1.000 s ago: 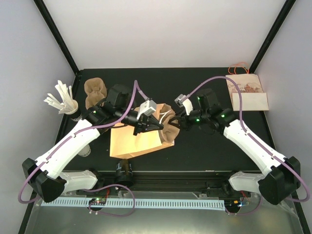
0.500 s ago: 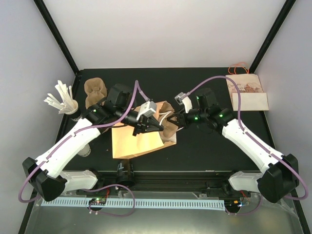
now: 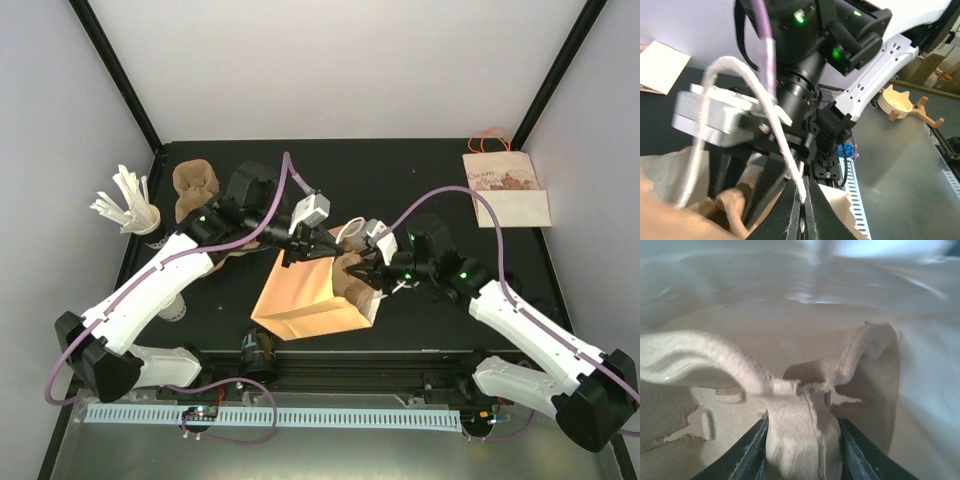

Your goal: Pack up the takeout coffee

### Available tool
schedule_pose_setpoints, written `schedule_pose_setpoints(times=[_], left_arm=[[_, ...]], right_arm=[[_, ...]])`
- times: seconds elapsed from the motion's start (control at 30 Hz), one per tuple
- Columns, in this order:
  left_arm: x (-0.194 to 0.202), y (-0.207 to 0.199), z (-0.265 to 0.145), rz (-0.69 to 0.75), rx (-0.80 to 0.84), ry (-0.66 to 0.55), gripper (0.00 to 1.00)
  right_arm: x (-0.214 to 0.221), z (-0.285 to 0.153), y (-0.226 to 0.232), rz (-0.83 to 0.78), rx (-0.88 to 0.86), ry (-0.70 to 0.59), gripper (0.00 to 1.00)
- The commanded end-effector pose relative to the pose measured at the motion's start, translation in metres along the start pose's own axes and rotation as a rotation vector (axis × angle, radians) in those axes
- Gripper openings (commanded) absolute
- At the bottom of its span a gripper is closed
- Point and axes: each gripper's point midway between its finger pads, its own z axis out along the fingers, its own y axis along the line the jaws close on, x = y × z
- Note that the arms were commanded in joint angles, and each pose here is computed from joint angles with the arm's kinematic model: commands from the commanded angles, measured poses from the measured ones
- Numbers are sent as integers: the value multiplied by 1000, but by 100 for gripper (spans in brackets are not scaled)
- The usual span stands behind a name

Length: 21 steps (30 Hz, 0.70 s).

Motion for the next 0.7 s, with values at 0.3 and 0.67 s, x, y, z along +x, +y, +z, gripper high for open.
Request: schedule_pose_setpoints(times=[0.3, 0.67], left_arm=[[-64, 7, 31, 81, 159, -122, 2], [-120, 39, 11, -160, 298, -429, 2]], right_arm=[[2, -45, -29, -1, 336, 90, 38], [9, -93, -24, 136, 443, 294, 37]])
